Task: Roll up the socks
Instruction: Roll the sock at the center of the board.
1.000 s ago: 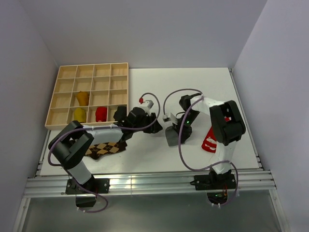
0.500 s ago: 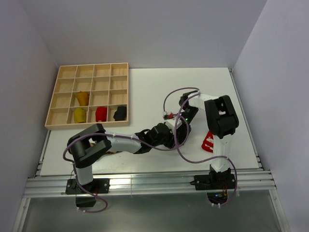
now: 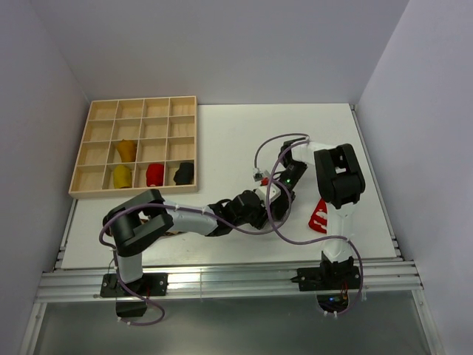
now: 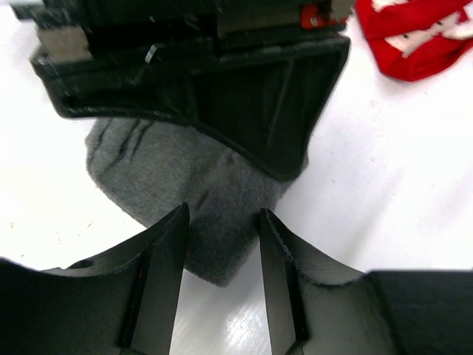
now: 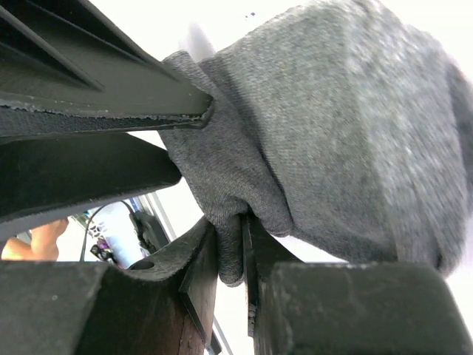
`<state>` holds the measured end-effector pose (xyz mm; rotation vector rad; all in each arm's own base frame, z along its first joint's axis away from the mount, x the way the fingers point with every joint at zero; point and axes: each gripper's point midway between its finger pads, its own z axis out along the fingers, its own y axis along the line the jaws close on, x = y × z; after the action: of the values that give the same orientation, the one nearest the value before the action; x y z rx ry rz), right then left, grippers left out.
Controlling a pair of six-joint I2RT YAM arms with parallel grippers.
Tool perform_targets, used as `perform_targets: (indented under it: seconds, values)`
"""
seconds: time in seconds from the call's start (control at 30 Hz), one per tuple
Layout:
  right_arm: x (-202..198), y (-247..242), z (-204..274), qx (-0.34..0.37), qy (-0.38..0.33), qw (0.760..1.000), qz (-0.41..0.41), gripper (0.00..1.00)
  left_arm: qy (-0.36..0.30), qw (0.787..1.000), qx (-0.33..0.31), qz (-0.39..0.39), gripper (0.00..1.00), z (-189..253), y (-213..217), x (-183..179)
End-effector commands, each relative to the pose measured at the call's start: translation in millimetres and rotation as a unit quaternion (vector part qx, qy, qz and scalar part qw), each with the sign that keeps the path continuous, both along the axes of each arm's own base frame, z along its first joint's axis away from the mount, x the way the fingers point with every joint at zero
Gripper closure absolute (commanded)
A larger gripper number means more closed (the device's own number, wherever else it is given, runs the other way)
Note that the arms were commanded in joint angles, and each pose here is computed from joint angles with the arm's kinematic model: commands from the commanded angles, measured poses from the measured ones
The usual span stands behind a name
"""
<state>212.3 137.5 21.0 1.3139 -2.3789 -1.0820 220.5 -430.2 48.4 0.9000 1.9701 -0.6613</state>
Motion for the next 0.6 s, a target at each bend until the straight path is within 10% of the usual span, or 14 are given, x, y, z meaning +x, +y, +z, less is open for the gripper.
perform_targets:
  seconds: [0.0,0.2,0.3,0.57]
  values:
    - [18,-12,-11,-0.023,-0.027,0.999,0.002,0.77,0.021,0.999,-0.016,-0.03,0.52,6,-1,-5]
    - [19,-8,-6,-0.018,-0.031,0.999,-0.012,0.75,0.062,0.998,-0.013,-0.029,0.6,-8,1,3]
    - [20,-5,-4,-0.014,-0.04,0.999,-0.023,0.7,0.092,0.995,-0.01,-0.038,0.8,-18,-1,2]
    - [69,-7,23,0.013,-0.185,0.974,-0.132,0.5,0.202,0.978,-0.022,-0.053,1.0,-33,7,-7]
